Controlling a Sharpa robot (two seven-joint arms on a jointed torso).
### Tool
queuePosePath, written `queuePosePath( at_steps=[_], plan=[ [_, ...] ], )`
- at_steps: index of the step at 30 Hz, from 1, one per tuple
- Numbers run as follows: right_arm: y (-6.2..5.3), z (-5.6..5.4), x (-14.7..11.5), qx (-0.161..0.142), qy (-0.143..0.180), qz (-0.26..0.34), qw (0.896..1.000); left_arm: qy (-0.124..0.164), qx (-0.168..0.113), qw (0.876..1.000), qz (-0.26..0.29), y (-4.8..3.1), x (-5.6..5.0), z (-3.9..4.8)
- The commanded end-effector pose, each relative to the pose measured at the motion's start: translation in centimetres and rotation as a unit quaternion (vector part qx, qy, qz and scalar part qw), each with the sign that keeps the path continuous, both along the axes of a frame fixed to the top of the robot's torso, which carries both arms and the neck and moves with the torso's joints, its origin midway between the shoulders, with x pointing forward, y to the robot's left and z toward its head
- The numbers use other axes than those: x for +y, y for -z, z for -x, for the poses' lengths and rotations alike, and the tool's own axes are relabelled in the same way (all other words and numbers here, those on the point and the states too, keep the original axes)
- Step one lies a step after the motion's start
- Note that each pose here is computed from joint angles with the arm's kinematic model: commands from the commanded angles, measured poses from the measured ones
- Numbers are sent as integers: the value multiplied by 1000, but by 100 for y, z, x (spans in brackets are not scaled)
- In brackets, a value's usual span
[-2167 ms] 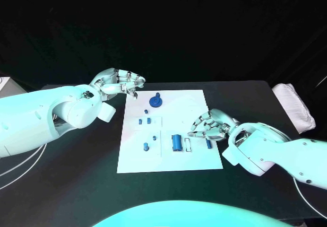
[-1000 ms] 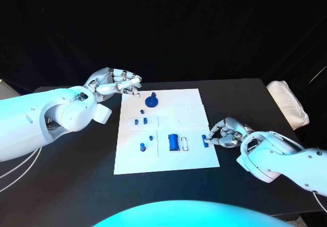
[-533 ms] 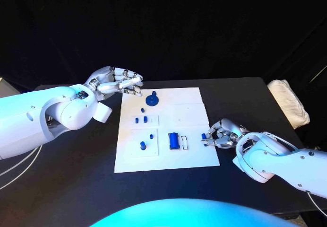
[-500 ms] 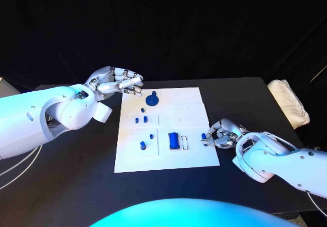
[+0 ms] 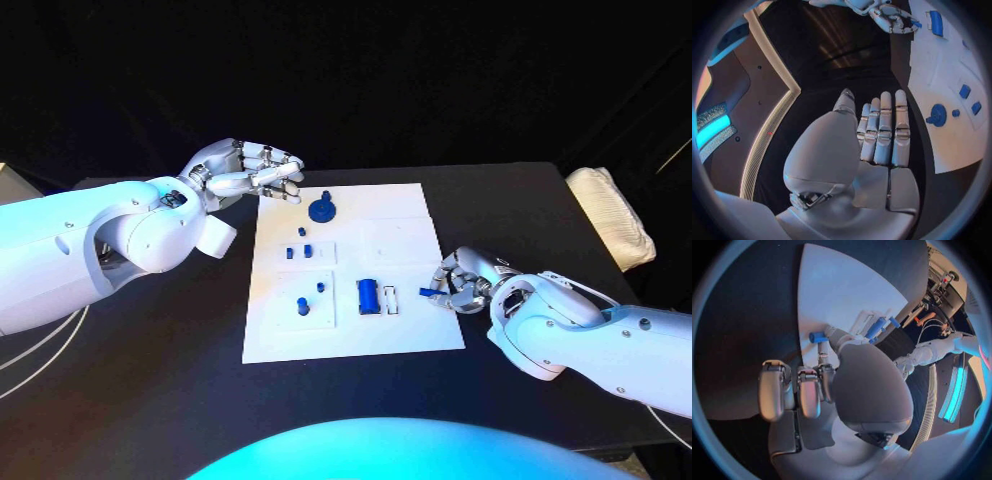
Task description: Assemble the parts on the task board
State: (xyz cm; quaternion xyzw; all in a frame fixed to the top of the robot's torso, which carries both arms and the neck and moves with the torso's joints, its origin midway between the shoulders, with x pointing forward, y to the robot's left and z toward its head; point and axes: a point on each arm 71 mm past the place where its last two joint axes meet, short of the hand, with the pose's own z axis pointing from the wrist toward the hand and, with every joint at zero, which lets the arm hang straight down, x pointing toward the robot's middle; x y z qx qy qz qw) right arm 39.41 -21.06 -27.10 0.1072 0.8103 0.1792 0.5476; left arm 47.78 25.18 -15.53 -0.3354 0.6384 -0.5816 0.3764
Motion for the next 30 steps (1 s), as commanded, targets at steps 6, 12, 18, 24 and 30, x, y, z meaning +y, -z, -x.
queuePosePath(
  at_steps=[6, 12, 18, 24, 30],
  plan=[
    [119, 53, -2, 19, -16, 70, 997, 11, -2, 1000, 3, -11, -24, 10],
    [72, 75, 42, 4, -17, 53, 998, 11, -2, 1000, 3, -10, -25, 9],
    [-100, 73, 117, -22, -19, 10, 1000, 10, -2, 1000, 3, -9, -24, 5],
    [-256, 55, 226, -13, -25, -26, 999, 10, -2, 1000, 3, -8, -32, 2],
    [-269, 49, 308, 15, -20, -49, 998, 9, -2, 1000, 2, -8, -33, 3]
  ],
)
